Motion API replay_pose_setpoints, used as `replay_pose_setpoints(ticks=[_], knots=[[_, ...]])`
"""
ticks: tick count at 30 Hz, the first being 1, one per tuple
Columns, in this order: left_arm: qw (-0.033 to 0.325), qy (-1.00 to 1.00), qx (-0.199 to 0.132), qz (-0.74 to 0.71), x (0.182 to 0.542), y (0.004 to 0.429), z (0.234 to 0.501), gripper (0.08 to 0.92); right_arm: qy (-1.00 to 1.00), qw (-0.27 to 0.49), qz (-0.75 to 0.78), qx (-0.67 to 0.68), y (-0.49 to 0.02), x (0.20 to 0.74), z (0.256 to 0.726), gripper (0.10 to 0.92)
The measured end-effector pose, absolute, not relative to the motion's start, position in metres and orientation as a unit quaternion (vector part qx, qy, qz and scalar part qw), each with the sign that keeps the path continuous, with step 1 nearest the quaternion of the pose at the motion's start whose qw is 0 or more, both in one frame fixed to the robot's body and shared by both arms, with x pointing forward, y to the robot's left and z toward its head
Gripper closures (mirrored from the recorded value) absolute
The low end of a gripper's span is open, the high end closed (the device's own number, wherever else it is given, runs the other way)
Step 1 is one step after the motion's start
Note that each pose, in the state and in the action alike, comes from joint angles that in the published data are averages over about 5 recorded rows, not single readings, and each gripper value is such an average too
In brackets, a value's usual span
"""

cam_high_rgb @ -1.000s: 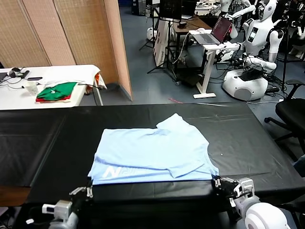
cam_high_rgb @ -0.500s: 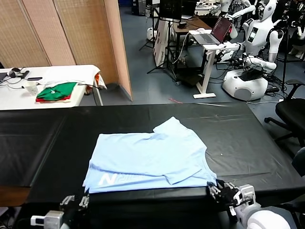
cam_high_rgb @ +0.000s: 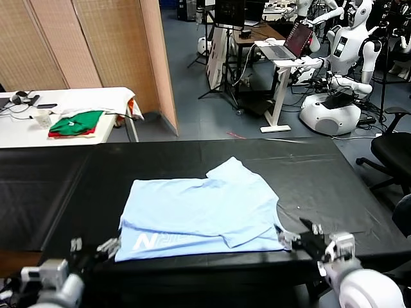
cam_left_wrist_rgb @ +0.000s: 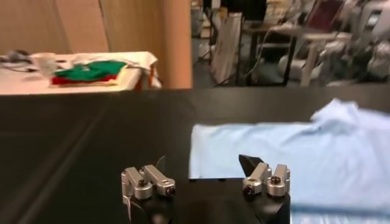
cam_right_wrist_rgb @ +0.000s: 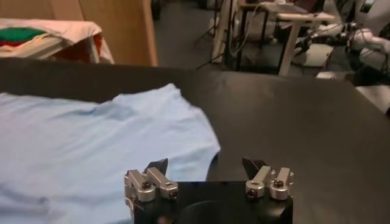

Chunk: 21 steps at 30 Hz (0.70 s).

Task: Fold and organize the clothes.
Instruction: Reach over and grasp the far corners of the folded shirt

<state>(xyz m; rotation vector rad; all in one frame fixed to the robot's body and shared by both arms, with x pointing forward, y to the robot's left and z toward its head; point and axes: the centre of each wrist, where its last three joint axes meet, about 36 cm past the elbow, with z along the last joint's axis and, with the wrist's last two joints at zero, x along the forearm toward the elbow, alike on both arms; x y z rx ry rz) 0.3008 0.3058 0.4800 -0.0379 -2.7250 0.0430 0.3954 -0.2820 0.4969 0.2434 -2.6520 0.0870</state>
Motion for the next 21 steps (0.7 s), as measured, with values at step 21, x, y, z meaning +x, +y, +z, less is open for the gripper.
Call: replay_pose_setpoints(ticks=[21], knots=[[0.271, -0.961, -0.04, 0.044, 0.482, 0.339, 0.45, 0.092, -0.956, 0.264, 0.051, 0.118, -0.235, 0.552, 0.467, 0.115]])
